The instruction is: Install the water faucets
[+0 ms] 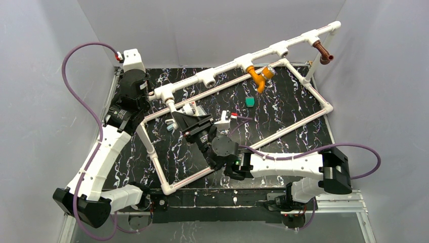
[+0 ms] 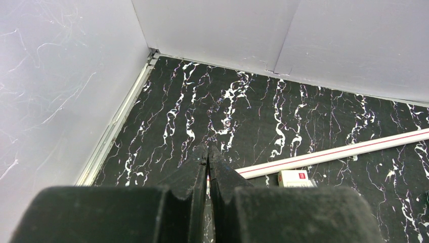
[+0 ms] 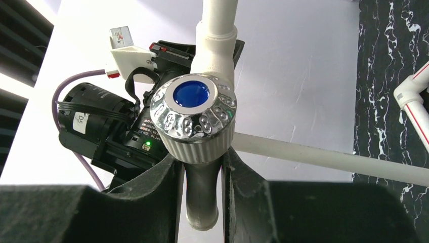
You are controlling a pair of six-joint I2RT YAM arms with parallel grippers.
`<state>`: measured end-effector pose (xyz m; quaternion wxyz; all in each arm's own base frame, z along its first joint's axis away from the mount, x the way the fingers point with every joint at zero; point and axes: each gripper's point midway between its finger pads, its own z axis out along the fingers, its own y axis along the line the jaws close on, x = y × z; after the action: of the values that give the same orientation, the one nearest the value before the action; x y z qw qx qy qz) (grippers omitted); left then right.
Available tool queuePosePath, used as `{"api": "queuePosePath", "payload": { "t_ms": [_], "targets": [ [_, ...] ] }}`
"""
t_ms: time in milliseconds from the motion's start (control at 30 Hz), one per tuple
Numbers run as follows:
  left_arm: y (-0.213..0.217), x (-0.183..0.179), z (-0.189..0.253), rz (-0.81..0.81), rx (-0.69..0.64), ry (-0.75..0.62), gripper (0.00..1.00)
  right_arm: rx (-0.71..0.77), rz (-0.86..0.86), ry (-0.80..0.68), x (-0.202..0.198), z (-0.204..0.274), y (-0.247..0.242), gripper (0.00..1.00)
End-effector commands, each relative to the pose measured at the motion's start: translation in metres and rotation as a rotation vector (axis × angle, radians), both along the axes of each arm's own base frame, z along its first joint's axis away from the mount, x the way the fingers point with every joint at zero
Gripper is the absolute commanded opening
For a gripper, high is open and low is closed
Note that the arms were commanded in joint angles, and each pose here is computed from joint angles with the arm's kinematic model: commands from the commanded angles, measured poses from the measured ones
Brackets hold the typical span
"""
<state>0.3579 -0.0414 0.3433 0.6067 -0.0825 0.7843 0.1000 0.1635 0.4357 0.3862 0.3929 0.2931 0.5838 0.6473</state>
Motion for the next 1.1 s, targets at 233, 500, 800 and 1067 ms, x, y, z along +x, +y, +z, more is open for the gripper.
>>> {"api": "queuePosePath", "payload": {
  "t_ms": [233, 500, 800, 1067],
  "targets": [
    [-0.017, -0.050, -0.149, -0.138, 0.151, 0.564, 0.03, 0.119, 0.119, 0.042, -0.018, 0.025, 0.006, 0.14],
    [-0.016, -0.051, -0.149, -0.136, 0.152, 0.561, 0.03, 0.089, 0.114, 0.017, -0.019, 0.012, -0.004, 0.38],
    [-0.016, -0.051, -0.150, -0.134, 0.155, 0.563, 0.03, 0.031, 0.126, -0.057, -0.025, 0.009, -0.022, 0.60],
    [-0.015, -0.051, -0.149, -0.129, 0.162, 0.565, 0.03, -0.124, 0.167, -0.225, -0.038, 0.007, -0.032, 0.68]
  ]
}}
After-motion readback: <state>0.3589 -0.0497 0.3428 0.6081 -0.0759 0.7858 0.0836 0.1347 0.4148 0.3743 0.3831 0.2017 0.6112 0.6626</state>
